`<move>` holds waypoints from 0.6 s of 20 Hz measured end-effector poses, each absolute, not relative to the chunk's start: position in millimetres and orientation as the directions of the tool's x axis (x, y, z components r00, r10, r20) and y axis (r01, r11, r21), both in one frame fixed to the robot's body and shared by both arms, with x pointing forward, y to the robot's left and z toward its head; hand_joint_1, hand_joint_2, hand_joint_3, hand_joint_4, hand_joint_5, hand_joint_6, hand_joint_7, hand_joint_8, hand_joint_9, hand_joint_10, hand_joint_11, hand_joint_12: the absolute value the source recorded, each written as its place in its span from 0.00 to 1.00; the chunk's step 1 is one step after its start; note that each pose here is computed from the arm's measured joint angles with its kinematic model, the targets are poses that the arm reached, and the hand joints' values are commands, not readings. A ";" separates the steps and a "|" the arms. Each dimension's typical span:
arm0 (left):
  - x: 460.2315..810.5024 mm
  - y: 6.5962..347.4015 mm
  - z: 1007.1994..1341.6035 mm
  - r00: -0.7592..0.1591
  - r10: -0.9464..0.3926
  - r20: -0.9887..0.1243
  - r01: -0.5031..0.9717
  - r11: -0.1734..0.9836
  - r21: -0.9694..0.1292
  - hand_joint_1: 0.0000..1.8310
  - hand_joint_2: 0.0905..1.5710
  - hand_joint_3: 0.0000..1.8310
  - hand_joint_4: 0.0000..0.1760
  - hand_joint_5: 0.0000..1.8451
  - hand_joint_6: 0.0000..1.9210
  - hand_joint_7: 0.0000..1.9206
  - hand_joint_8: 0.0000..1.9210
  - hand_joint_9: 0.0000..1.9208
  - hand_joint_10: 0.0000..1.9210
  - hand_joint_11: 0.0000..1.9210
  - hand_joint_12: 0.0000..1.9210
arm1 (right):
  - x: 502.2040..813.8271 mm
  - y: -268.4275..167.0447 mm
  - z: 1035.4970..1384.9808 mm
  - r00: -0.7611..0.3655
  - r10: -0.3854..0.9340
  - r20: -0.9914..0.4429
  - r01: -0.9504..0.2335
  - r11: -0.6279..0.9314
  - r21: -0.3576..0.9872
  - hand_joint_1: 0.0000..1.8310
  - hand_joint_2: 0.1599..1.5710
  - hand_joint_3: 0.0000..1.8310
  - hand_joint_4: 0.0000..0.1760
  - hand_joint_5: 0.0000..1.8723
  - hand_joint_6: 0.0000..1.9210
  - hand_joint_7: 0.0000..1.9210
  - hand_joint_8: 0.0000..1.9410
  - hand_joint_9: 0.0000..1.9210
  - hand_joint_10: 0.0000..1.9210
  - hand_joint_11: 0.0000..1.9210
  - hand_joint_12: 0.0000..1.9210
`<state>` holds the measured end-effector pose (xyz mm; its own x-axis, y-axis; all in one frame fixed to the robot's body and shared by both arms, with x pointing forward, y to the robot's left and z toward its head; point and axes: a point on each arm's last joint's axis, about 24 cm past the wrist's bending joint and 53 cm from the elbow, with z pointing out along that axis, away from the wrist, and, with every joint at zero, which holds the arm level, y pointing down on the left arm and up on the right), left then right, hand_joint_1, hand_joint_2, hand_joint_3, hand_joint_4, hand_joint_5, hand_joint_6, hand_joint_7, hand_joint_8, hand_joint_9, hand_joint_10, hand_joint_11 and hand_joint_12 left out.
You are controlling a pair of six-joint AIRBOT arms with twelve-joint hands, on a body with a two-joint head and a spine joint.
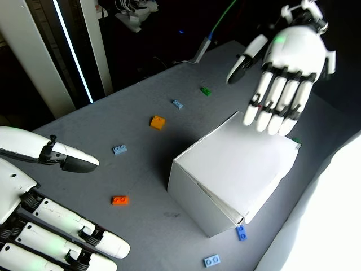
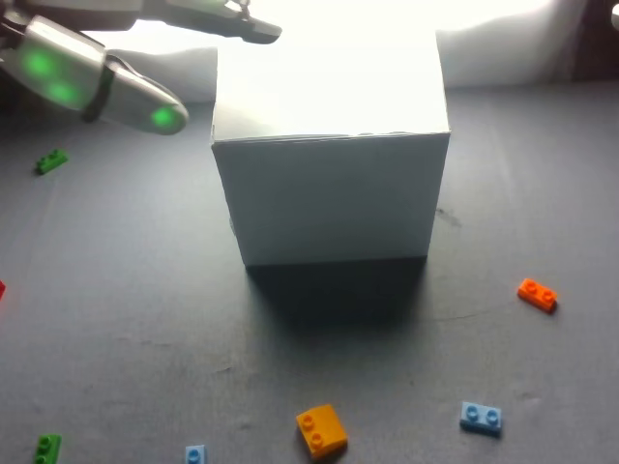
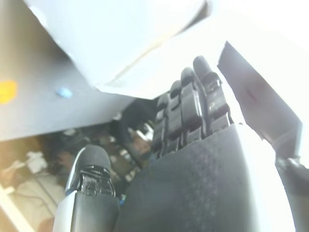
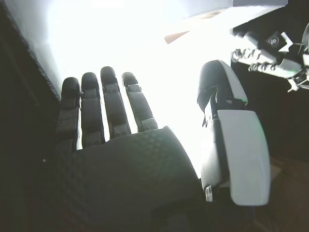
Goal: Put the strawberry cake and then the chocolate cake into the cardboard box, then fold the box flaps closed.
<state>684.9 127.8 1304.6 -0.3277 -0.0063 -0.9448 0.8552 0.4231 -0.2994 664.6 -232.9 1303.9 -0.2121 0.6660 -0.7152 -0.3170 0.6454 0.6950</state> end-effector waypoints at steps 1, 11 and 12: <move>681.0 135.5 1303.1 -0.330 0.009 -0.944 0.854 0.429 -0.295 0.00 0.79 0.00 0.04 0.08 0.01 0.10 0.00 0.11 0.01 0.00 0.42 | 664.6 -232.9 1303.9 -0.212 0.666 -0.715 -0.317 0.645 0.695 0.00 0.74 0.00 0.00 0.06 0.01 0.09 0.01 0.07 0.01 0.00 0.14; 647.3 195.7 1266.5 -0.393 0.089 -0.915 0.813 0.499 -0.301 0.04 0.85 0.00 0.00 0.48 0.04 0.50 0.06 0.31 0.49 0.13 0.89 | 664.5 -232.9 1304.0 -0.211 0.663 -0.718 -0.318 0.648 0.692 0.00 0.76 0.00 0.00 0.52 0.04 0.52 0.02 0.43 0.18 0.11 0.78; 641.6 193.8 1263.4 -0.398 0.101 -0.912 0.817 0.491 -0.302 0.02 0.85 0.00 0.00 0.51 0.04 0.51 0.12 0.30 0.58 0.14 0.91 | 664.5 -232.9 1304.0 -0.211 0.663 -0.718 -0.318 0.648 0.692 0.00 0.76 0.00 0.00 0.54 0.04 0.54 0.01 0.41 0.28 0.14 0.81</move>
<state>641.6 193.8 1263.4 -0.3980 0.1012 -0.9118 0.8173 0.4907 -0.3022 664.5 -232.9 1304.0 -0.2110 0.6635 -0.7178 -0.3184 0.6477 0.6922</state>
